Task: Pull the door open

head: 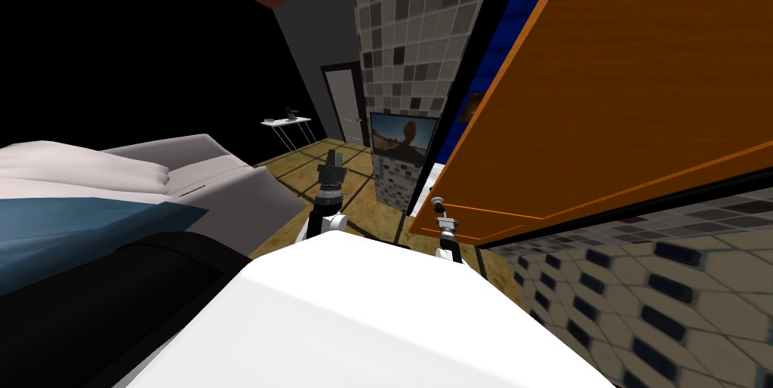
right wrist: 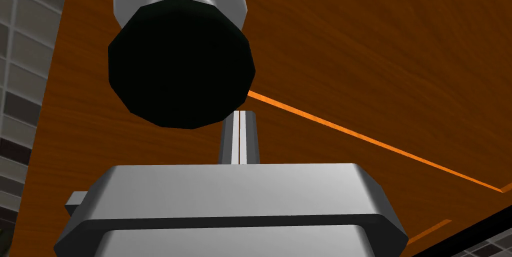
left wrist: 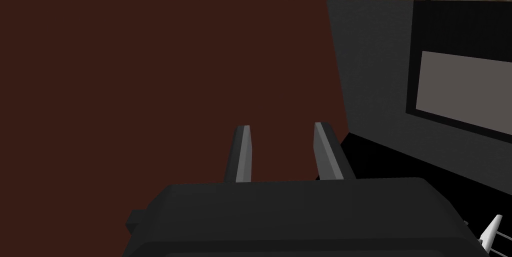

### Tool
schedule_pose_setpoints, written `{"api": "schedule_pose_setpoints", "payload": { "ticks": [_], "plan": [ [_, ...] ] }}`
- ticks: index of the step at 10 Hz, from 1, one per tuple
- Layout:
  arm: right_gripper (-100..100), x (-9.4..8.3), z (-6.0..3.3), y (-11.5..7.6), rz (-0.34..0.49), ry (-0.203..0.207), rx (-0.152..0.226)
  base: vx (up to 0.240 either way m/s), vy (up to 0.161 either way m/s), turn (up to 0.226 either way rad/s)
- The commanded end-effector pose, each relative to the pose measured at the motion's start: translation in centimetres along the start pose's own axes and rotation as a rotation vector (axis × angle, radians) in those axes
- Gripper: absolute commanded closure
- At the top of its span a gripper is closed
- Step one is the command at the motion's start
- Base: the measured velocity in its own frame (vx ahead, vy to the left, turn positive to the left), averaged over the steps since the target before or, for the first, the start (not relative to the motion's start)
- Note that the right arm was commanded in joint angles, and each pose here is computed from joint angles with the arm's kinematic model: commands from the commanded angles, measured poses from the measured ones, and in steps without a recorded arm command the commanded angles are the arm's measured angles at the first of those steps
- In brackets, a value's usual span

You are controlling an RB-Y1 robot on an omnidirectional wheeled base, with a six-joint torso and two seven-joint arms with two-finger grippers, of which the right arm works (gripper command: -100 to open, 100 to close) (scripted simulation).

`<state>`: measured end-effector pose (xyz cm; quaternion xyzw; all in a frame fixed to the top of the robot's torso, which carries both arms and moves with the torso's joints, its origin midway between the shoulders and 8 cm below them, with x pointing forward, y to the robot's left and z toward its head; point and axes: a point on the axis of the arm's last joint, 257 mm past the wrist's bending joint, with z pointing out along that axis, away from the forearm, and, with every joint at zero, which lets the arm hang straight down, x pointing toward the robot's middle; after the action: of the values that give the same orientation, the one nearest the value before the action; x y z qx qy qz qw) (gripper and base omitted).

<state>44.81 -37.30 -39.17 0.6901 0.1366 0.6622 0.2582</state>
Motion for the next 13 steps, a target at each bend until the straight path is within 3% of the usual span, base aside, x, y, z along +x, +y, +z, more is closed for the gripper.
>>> {"api": "schedule_pose_setpoints", "payload": {
  "ticks": [1,4,5,6,8,13],
  "plan": [
    [-100,1.7,0.58,-1.98,0.079,0.026,0.022,-0.071,-0.036,0.063],
    [-100,1.75,0.68,-2.18,0.18,0.019,0.021,-0.07,-0.026,0.034],
    [-100,1.0,0.34,-2.24,0.191,0.002,0.025,-0.061,-0.024,0.064],
    [-100,1.75,0.68,-2.18,0.198,0.019,0.022,-0.02,-0.007,-0.016],
    [-100,1.78,0.76,-2.37,0.286,0.012,0.021,-0.047,-0.026,0.033],
    [-100,1.71,0.78,-2.56,0.385,0.004,0.02,-0.042,-0.021,0.028]
  ]
}}
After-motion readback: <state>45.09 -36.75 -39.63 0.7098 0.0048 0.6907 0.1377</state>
